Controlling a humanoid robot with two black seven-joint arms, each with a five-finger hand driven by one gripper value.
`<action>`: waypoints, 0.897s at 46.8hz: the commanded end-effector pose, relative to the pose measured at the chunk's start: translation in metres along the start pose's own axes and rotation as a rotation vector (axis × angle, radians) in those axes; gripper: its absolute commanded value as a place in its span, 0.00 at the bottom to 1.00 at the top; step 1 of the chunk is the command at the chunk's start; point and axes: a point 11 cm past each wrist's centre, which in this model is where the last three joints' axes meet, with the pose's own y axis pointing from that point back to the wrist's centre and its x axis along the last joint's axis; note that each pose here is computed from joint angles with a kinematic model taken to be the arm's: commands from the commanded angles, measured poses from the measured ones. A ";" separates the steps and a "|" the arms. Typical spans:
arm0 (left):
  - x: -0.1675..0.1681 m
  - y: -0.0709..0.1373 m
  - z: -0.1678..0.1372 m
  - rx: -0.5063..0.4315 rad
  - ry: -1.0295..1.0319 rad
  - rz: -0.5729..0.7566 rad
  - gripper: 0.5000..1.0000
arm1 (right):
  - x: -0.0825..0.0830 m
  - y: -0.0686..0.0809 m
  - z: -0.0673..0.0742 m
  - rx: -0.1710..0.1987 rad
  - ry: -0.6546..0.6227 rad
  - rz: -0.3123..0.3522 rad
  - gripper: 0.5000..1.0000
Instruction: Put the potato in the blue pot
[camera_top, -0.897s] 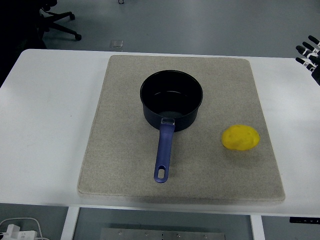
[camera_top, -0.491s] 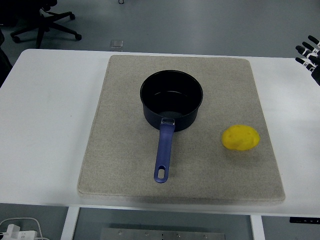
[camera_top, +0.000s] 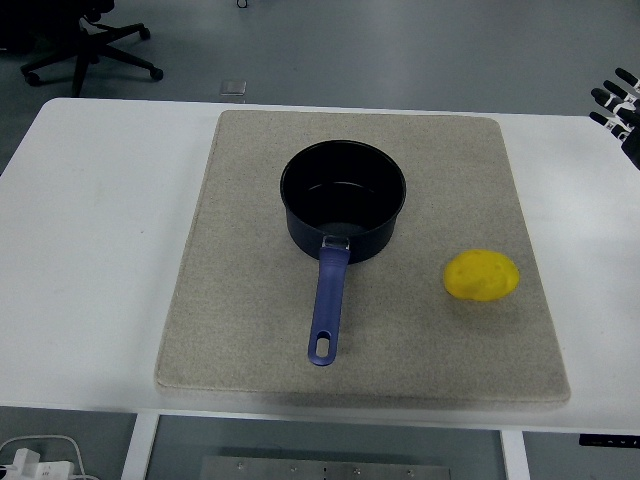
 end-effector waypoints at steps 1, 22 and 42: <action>0.000 0.000 0.000 -0.001 0.000 0.000 0.99 | 0.000 0.000 0.000 0.003 -0.001 -0.001 0.88; 0.000 0.000 0.000 -0.001 0.000 0.000 0.99 | -0.015 -0.009 -0.006 0.053 -0.074 -0.015 0.88; 0.000 0.000 0.000 -0.001 0.000 0.000 0.99 | -0.019 -0.007 0.007 0.035 -0.083 -0.029 0.88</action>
